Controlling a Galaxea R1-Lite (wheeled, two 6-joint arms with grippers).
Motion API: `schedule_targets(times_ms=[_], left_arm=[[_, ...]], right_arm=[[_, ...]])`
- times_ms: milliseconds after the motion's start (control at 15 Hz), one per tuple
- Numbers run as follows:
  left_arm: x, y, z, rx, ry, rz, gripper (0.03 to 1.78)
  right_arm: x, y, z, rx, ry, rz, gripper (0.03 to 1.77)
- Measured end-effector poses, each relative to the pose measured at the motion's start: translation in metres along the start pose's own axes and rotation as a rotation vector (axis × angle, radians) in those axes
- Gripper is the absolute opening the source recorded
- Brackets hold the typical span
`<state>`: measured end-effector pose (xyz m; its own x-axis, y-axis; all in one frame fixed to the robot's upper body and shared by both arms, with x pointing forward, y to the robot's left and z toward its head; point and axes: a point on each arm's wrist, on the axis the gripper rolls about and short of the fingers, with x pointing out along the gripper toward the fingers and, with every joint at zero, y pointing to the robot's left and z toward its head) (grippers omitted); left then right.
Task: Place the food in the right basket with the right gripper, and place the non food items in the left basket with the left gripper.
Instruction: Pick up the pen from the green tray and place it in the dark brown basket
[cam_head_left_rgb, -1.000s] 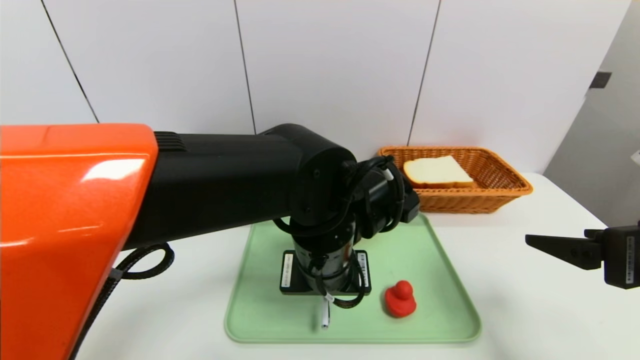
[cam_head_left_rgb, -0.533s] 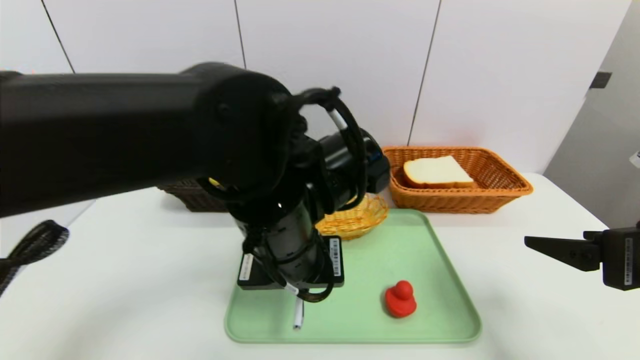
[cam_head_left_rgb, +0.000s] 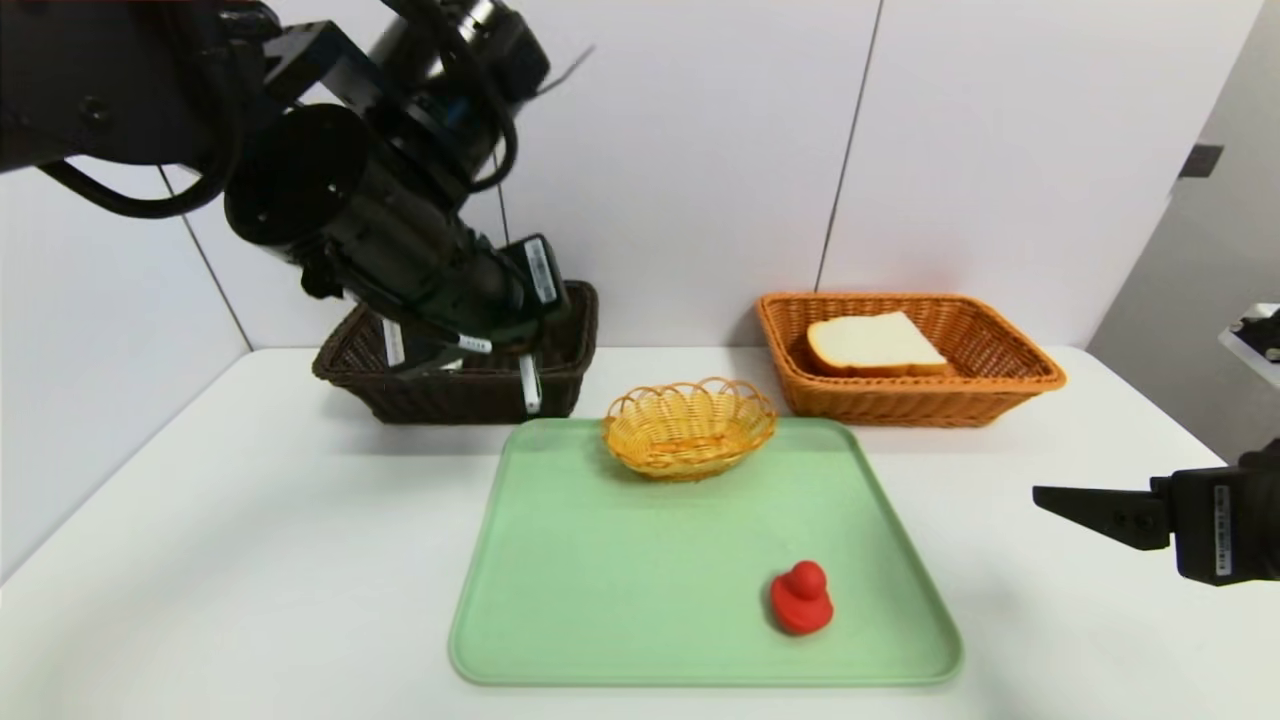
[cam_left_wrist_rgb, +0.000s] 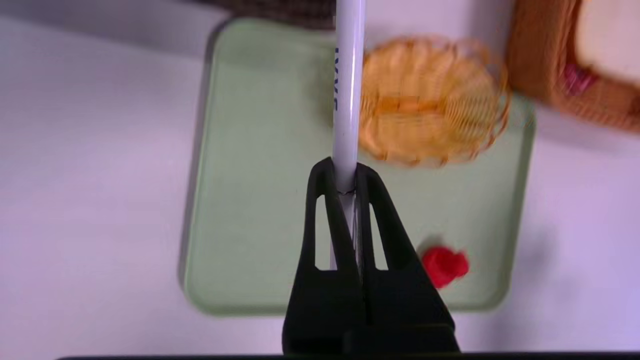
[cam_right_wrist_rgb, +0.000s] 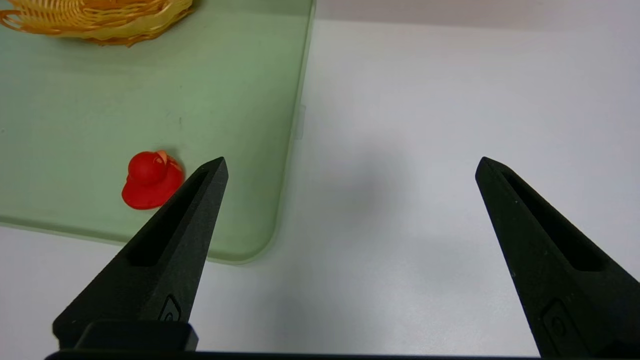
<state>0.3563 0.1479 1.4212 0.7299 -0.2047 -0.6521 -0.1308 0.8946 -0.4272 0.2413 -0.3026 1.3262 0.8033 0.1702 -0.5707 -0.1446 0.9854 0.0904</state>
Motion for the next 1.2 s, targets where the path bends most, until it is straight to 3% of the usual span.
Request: schedule_targets(times_ms=[200,533,800,1067,1200], left_arm=[[0.034,0.011,0.034,-0.113,-0.123,-0.01,0.05],[0.118,0.038,0.064,-0.274,-0.227,0.024,0.05],[0.168,0.061,0.066,-0.322,-0.214,0.078,0.05],[0.188,0.073,0.065,-0.329,-0.177,0.099,0.05],[0.195,0.075,0.062,-0.327,-0.166,0.111,0.42]], right_arm=[[0.003,0.0,0.002,0.003,0.002,-0.002,1.71],[0.004,0.001,0.01,0.044,-0.046,0.005,1.71],[0.005,0.001,0.01,0.043,-0.047,0.005,1.71],[0.008,0.002,0.014,0.045,-0.07,0.007,1.71],[0.01,0.002,0.014,0.045,-0.067,0.007,1.71]])
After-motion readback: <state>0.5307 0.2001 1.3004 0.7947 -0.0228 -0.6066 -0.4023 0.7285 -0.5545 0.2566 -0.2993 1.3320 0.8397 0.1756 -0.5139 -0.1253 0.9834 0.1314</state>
